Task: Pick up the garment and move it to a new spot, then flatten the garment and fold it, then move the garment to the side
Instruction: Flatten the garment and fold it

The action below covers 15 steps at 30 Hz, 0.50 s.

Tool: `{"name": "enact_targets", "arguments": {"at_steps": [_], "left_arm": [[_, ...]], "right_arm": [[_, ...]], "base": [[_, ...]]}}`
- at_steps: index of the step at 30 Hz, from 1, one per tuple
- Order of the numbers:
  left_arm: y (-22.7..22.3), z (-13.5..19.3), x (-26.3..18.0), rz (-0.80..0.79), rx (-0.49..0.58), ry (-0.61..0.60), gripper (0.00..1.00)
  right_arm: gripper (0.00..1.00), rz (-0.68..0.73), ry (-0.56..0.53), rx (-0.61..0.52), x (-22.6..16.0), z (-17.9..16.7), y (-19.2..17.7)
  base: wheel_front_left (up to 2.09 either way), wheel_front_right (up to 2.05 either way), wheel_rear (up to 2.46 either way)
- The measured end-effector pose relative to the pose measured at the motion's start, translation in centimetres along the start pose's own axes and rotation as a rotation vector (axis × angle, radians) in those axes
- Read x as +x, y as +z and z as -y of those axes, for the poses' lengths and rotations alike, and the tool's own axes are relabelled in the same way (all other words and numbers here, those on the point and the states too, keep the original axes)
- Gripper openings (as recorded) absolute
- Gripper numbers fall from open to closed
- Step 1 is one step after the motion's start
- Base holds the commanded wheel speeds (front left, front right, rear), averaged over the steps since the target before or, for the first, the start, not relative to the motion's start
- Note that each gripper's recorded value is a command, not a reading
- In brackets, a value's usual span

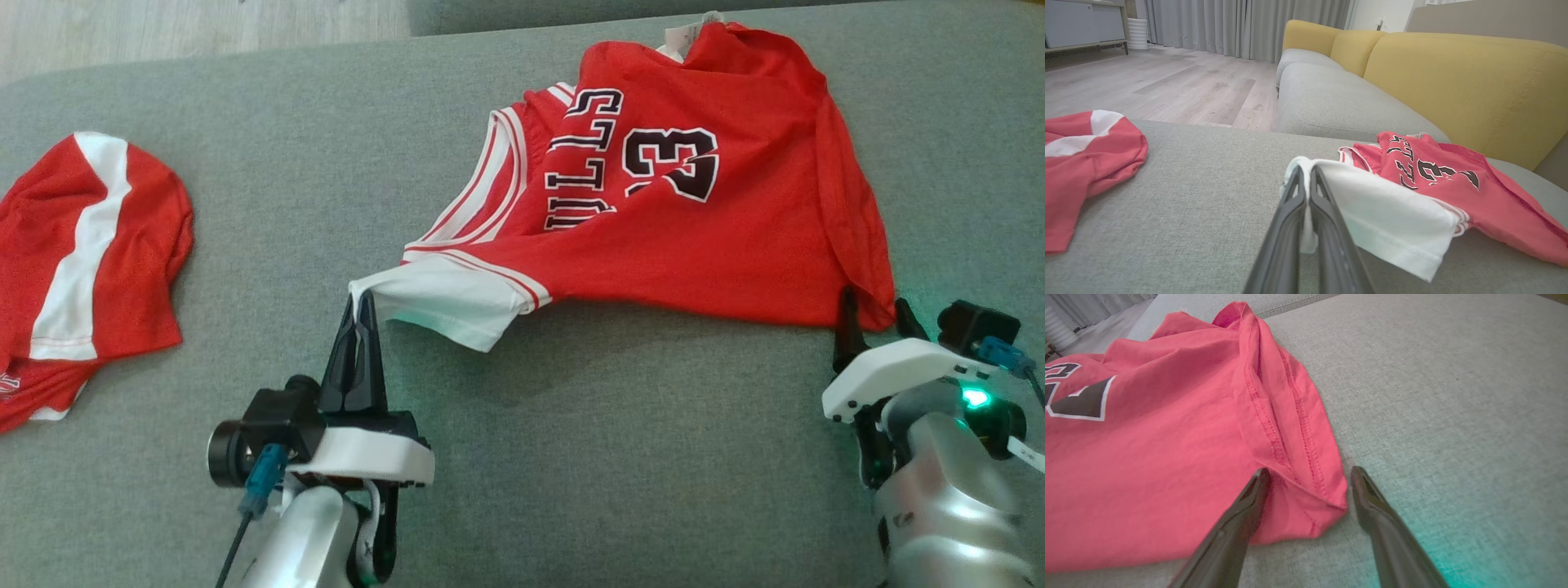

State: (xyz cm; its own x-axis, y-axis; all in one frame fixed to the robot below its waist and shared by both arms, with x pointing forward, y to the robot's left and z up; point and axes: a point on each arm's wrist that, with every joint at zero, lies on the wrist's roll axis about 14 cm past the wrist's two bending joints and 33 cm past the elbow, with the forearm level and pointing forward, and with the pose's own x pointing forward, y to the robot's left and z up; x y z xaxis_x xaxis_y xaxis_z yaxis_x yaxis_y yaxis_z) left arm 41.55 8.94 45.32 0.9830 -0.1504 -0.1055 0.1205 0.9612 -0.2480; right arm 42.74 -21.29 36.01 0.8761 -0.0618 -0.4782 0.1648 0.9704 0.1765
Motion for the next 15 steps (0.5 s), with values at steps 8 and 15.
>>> {"name": "enact_targets", "arguments": {"at_steps": [8,15], "left_arm": [[-0.04,0.11,-0.08,-0.002,0.009,-0.009,0.00],[-0.16,0.14,-0.18,-0.006,0.017,-0.011,0.00]], "right_arm": [[1.00,-0.002,0.011,0.019,0.01,-0.45,-0.41],[1.00,-0.004,0.016,0.023,0.15,-0.70,-0.39]], "base": [[0.00,0.00,0.00],[0.00,0.00,0.00]]}}
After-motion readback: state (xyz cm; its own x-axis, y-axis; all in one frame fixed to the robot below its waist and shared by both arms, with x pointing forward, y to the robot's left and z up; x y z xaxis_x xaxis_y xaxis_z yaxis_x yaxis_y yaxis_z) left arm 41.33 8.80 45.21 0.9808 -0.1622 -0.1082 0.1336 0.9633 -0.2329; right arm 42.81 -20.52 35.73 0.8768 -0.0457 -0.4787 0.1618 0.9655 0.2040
